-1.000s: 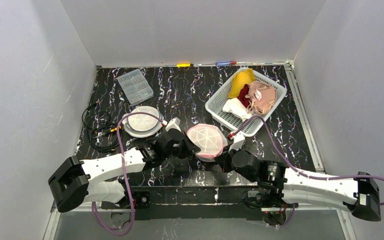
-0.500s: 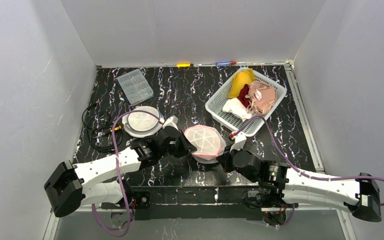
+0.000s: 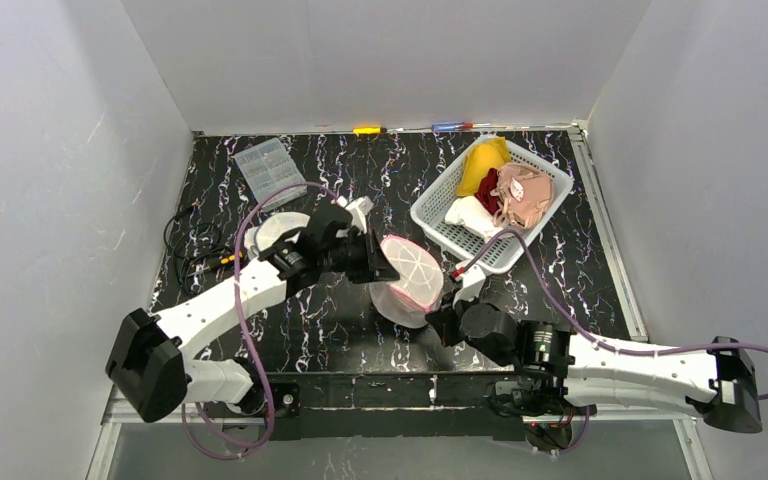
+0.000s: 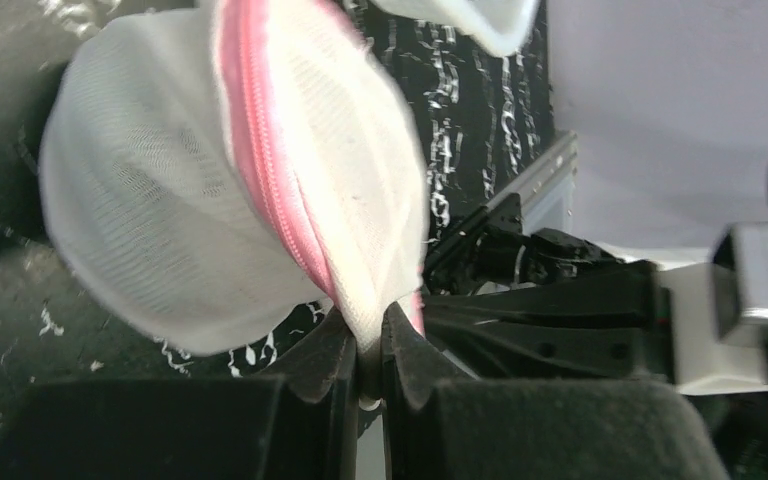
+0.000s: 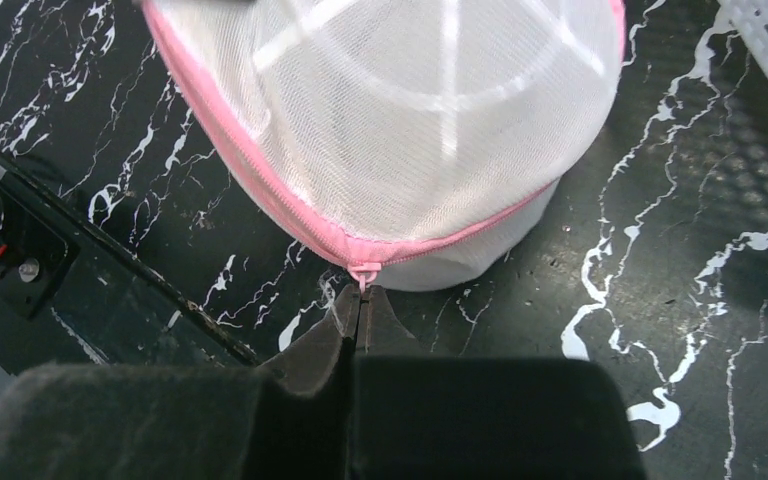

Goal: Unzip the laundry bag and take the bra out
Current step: Unzip the laundry bag at the center of the board.

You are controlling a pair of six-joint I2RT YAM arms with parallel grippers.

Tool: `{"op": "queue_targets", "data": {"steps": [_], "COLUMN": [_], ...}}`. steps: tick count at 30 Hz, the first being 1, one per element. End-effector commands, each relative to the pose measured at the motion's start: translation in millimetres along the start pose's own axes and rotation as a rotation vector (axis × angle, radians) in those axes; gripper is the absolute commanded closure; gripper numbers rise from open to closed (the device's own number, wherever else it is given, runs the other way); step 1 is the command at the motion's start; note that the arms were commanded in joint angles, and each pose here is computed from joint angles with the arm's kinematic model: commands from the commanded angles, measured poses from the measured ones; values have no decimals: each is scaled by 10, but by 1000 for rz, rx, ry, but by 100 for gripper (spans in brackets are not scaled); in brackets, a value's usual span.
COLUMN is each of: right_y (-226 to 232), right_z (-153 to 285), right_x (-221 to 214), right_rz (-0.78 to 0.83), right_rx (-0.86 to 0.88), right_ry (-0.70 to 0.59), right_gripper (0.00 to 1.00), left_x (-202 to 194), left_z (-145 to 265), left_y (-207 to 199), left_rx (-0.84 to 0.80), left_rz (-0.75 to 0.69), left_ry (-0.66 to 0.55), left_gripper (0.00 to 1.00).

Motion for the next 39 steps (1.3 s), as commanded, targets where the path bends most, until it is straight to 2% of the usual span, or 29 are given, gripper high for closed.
{"op": "queue_targets", "data": {"steps": [1,6,10,12,15,18,25,28,34,39], "right_y": [217,271,280,280,297,325,330,332,360,396], "right_z": [-33,-104,-154,-167,-181,-195,-235,-248,-267,-286], "right_x": [116,88,35,11,-9,-6,-59,-63,-24,-7], "right_rz": [-38,-85,-72,-69,-67,-62,-51,-50,-39,-33], "right_rx": [35,36,34,40,58,74,82,75,76,80], "right_ry": [-70,-99,-77,-71,-65,-60,-48,-47,-60,-54], "right_gripper": [99,99,99,99,99,99,99,99,99,99], "left_x": [183,155,87,61,-11,-115,-371,-481,-649,-721], "left_z": [80,-80,-69,-6,89,180,355,444,366,206], "left_y": [-170,-45,32,43,79,149,260,255,206,155], "left_rx": [-116,-107,-77,-72,-60,-25,40,63,88,64], "left_rz": [-156,-118,-64,-52,-22,12,67,76,138,180], "left_ry": [88,126,96,65,41,20,-18,-71,-166,-193], "left_gripper": [100,100,98,88,67,53,42,31,28,28]}}
Point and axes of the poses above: each gripper's point midway between its finger pads, its own z axis back along the fingers, its own y axis along the line the jaws close on, x = y × z, the point moved 10 cm from there along z, back along the fingers, and after that the axes turned 1 degree about z, right-handed, at the moved point
